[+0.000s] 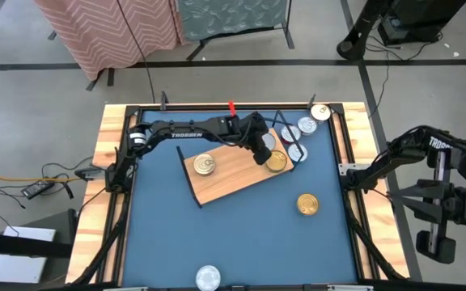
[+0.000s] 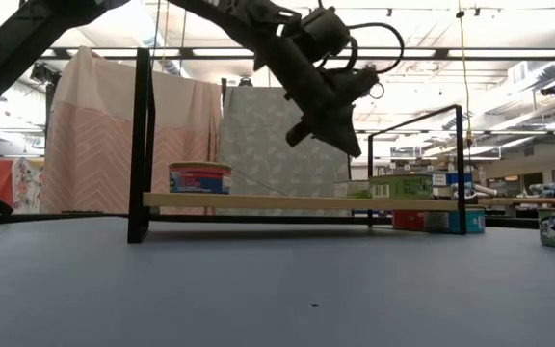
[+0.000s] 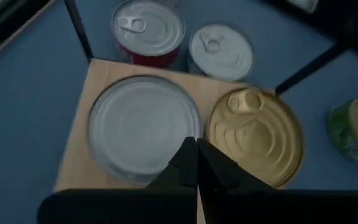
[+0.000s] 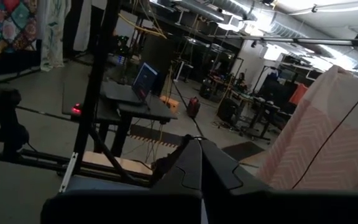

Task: Stack canned seafood by type on shelf
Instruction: Adjust the tuna cans on the shelf

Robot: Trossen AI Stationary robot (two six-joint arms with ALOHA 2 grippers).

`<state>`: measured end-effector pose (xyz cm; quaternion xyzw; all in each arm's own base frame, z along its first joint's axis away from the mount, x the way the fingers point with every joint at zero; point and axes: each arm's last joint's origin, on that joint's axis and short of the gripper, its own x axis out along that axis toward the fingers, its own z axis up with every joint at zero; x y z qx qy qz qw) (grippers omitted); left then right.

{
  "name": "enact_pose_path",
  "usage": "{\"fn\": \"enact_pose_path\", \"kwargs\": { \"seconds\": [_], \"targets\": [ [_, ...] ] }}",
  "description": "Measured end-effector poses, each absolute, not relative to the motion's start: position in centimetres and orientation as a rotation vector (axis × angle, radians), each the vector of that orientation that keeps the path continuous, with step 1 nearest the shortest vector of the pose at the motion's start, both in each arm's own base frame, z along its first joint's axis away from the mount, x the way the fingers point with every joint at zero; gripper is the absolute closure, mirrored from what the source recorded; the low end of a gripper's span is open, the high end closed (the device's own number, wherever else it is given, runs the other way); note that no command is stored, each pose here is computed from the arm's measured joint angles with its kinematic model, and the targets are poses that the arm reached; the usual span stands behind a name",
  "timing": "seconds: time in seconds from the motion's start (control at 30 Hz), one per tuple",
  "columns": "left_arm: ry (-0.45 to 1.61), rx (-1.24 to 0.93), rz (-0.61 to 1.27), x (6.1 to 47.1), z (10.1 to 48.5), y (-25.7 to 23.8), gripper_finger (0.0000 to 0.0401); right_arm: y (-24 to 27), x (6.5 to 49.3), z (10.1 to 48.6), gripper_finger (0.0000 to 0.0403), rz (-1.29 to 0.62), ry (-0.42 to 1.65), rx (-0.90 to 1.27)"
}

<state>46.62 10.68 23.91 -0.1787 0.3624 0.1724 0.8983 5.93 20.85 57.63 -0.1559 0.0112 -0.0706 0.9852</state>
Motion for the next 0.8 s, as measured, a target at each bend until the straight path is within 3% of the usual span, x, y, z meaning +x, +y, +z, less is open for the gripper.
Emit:
{"fn": "enact_pose_path", "kwargs": {
  "seconds": [0.47,0.8],
  "targets": [
    [0.674,-0.543,0.403,45.9,19.6,11.3,0.0398,20.9,5.9,57.6,0.0398,-0.142,0.023,-0.321],
    [0.853,-0.571,0.41,44.6,19.0,10.9,0.0398,20.9,5.9,57.6,0.0398,-0.142,0.024,-0.335]
  ]
}}
